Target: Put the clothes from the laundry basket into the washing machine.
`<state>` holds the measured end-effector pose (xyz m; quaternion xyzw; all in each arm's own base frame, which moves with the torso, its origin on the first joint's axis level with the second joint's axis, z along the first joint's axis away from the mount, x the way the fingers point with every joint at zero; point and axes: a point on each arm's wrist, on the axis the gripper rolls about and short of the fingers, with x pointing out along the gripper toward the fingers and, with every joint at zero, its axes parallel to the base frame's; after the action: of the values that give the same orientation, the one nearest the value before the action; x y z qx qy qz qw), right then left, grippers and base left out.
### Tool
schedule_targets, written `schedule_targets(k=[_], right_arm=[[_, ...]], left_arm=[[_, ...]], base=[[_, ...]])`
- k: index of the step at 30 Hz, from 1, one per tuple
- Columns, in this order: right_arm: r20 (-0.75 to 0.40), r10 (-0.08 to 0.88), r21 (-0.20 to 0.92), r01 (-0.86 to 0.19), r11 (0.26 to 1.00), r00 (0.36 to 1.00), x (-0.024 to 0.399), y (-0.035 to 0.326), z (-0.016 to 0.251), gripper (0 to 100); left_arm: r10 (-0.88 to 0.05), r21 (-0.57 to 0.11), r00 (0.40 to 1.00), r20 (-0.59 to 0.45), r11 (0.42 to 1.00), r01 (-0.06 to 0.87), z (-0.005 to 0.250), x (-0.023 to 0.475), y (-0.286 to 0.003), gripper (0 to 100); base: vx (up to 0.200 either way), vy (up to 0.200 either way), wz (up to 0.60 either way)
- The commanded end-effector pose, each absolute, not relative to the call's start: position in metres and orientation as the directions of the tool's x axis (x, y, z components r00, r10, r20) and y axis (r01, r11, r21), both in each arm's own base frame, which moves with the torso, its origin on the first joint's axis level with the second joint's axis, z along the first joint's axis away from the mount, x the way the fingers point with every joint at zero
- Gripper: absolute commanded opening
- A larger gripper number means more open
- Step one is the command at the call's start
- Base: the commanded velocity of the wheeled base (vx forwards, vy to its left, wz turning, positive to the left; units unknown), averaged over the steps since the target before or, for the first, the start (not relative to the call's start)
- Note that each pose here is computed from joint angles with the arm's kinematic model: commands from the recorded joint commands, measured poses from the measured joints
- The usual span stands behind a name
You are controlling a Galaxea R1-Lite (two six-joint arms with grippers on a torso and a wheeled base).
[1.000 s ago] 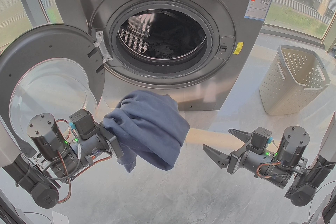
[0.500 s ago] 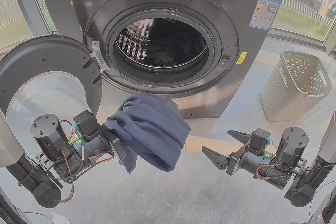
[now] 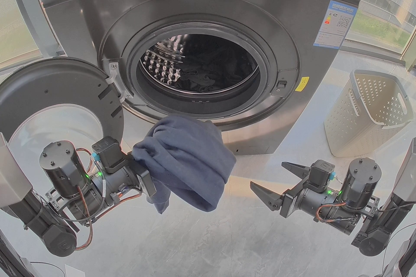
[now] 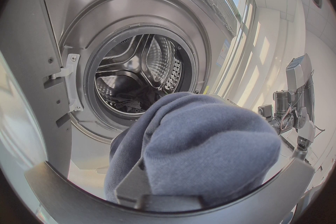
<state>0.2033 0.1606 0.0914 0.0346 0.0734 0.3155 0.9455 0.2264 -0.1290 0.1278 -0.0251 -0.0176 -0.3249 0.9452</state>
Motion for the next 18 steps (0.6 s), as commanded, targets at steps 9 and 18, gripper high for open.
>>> schedule_targets(k=[9, 18], right_arm=[[-0.150, 0.609, 0.111, -0.599, 0.793, 0.779, 0.197, 0.159, 0.086, 100], [-0.171, 0.627, 0.110, -0.618, 0.779, 0.760, 0.190, 0.162, 0.083, 100]], left_arm=[[-0.615, -0.037, 0.787, 0.045, 0.787, 0.616, 0.126, 0.227, -0.130, 0], [-0.615, -0.037, 0.788, 0.035, 0.787, 0.616, 0.123, 0.228, -0.131, 0]], base=[[0.156, 0.000, 0.00], [0.000, 0.000, 0.00]])
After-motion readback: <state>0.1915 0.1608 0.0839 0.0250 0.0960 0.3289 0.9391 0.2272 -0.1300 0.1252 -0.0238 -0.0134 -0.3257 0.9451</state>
